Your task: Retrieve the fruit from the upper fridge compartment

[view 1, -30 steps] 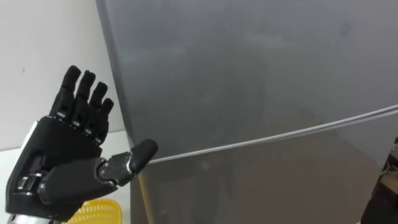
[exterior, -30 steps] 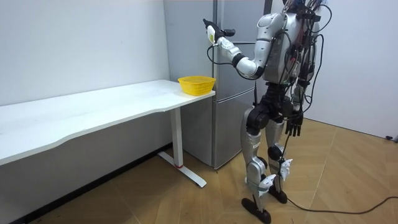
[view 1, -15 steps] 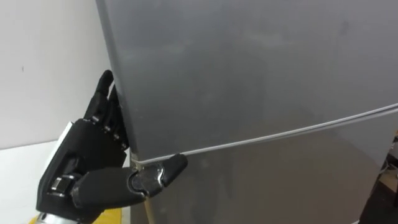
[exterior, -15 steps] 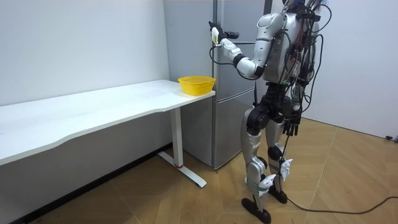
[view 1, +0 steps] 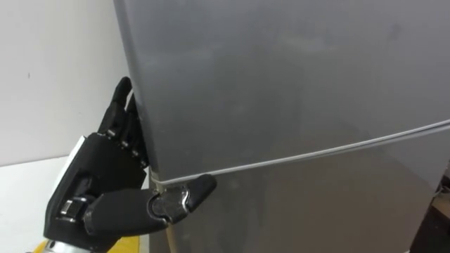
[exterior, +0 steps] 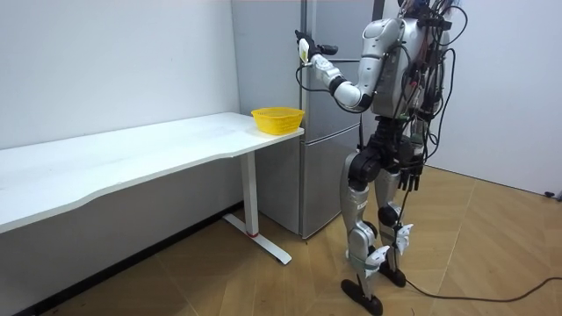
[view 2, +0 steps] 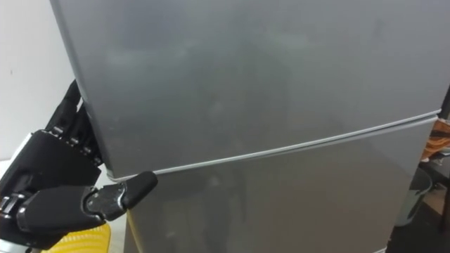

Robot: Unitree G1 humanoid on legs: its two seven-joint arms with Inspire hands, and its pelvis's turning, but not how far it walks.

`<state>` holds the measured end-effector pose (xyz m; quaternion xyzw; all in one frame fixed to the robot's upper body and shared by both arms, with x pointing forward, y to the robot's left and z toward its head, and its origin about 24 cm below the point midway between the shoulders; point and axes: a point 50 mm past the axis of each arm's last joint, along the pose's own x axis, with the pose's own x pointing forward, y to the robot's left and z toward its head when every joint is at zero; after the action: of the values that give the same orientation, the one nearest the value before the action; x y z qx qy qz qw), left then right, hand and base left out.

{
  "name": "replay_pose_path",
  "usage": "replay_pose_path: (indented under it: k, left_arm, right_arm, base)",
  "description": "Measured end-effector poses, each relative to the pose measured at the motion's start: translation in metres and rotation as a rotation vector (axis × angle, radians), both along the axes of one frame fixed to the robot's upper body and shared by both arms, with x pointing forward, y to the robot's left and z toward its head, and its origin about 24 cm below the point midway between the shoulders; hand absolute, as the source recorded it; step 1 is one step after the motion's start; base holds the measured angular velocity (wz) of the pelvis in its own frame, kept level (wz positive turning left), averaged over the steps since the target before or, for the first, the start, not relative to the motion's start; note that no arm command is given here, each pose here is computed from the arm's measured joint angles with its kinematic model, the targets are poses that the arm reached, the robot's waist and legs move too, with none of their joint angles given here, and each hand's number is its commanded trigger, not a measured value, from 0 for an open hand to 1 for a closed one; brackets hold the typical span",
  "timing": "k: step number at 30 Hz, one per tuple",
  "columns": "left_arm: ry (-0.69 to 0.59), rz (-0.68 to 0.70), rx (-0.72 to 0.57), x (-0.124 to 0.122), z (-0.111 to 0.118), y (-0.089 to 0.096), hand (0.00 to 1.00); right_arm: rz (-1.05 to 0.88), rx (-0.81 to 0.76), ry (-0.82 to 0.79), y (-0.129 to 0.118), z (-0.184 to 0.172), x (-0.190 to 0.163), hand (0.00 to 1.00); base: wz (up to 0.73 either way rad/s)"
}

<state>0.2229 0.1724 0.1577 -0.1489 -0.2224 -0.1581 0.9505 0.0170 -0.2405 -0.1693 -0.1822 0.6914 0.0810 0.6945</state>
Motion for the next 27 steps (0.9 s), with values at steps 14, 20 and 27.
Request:
replay_pose_path:
  k: [14, 20, 27]
  left_arm:
    - [-0.056, -0.063, -0.021, 0.002, 0.012, -0.002, 0.0]
    - [-0.065, -0.072, -0.014, 0.001, 0.012, -0.002, 0.0]
    - [-0.073, -0.075, -0.012, 0.001, 0.013, -0.001, 0.0]
  right_arm:
    - [0.002, 0.008, 0.015, 0.0, 0.0, -0.009, 0.0]
    - [0.008, 0.008, 0.019, 0.0, 0.0, -0.011, 0.0]
    - [0.005, 0.009, 0.035, 0.0, -0.001, -0.013, 0.0]
  base:
    - [0.04]
    - [0.0]
    - [0.0]
